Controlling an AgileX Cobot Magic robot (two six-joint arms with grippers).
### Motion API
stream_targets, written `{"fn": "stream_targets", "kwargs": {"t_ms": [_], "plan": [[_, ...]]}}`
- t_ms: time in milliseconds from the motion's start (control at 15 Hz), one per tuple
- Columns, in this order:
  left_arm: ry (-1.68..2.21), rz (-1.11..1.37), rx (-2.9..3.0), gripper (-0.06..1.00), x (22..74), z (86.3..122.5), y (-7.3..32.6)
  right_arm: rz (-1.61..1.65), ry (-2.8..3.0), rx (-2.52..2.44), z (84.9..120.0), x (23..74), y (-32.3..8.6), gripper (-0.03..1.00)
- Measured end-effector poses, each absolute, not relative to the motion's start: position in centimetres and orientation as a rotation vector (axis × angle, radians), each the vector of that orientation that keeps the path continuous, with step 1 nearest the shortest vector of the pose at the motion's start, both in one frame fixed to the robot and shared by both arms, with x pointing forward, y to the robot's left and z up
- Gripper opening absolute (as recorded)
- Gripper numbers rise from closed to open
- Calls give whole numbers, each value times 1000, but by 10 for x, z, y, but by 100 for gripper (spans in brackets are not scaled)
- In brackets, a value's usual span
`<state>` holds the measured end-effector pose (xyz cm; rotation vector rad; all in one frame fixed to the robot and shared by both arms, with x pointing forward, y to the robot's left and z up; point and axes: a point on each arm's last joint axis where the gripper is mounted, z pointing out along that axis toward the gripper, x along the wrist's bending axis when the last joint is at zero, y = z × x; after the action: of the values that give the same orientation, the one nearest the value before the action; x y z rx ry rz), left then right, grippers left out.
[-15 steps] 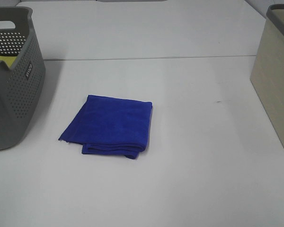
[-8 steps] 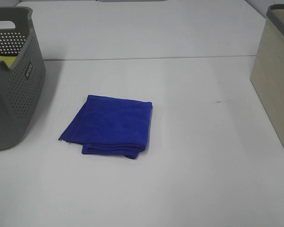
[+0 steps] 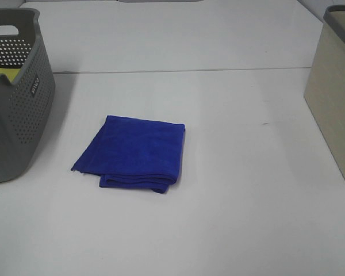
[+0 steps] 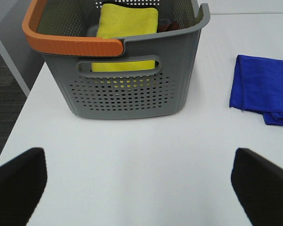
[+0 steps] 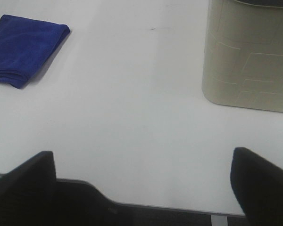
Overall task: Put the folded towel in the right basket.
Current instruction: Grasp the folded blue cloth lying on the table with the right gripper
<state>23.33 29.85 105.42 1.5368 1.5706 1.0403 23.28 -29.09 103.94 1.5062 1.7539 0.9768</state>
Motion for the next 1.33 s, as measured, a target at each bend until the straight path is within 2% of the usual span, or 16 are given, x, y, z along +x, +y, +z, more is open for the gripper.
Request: {"fn": "stream_targets", "kwargs": {"t_ms": [800,1067,1133,1200,1333], "plan": [[1571,1040,1537,99,233,1054,299,1081,1761,1538,1045,232,-284,97],[1571,1040,1537,99,233,1054,299,1094,1761,1543,1097,245,-283,97],[1571,1040,1537,99,233,1054,299,1112,1754,1535,1117,250,-282,97],[1571,1040,1537,99,233,1054,299,1181,1752,1530,1156,268,-277,97],[1571,1040,1537,99,233,1054,299,1343,1774,1525,1200,289,-265,97]]}}
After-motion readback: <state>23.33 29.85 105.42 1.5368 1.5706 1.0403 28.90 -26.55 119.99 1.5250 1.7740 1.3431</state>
